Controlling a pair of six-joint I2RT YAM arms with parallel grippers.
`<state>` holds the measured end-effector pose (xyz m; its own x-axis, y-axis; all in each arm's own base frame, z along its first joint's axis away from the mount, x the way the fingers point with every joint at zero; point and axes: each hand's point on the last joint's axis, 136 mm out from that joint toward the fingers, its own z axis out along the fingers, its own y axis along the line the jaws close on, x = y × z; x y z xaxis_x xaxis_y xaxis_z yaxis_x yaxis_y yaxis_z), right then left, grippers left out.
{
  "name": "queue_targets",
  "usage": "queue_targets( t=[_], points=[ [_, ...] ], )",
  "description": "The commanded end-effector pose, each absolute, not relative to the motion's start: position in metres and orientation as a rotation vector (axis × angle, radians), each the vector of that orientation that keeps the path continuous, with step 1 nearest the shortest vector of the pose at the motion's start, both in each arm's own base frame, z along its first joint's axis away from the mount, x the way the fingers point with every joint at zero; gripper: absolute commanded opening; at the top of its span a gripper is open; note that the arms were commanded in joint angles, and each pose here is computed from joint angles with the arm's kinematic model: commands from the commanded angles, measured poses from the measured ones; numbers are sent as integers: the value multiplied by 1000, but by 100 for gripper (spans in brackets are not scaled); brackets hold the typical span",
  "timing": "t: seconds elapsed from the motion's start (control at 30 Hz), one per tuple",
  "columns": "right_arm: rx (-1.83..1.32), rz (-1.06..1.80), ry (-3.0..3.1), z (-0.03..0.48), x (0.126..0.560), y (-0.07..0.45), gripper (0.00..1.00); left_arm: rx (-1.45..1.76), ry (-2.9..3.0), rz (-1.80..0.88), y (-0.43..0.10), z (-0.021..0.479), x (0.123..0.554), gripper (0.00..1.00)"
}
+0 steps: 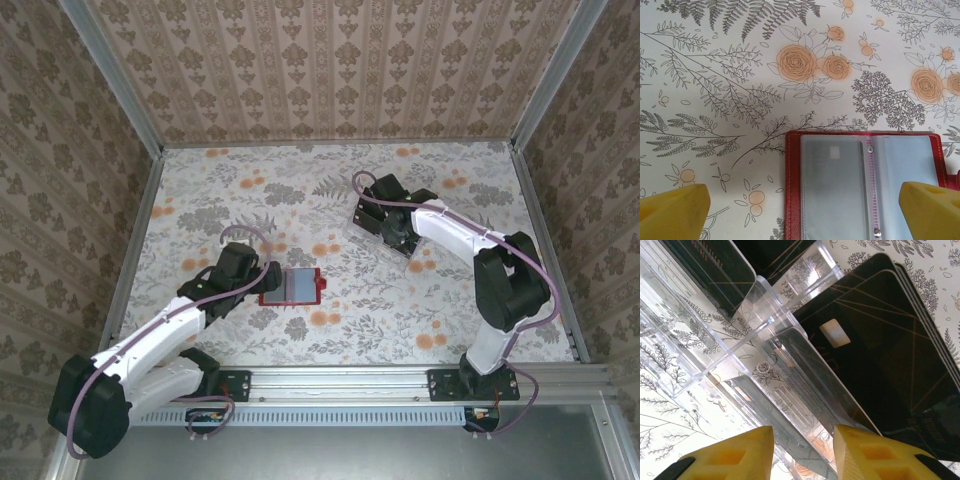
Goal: Put the credit cards into the card holder
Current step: Pick up the credit card from the storage box.
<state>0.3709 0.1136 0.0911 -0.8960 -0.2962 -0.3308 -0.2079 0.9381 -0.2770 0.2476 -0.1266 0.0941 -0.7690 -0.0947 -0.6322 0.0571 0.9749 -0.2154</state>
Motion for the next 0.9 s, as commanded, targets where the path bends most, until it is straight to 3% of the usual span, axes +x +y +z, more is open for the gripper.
queue_targets(
  t=[0.0, 0.4, 0.87],
  points=[
    [-419, -363, 2721, 88, 373, 118, 36, -36, 2424, -299, -127, 94, 250, 100],
    [-470, -357, 2727, 87, 365, 128, 29, -46, 2420, -301, -124, 91, 248, 100],
    [-497, -498, 2704, 94, 357, 110, 28, -45, 2417, -311, -123, 91, 248, 100]
  ],
)
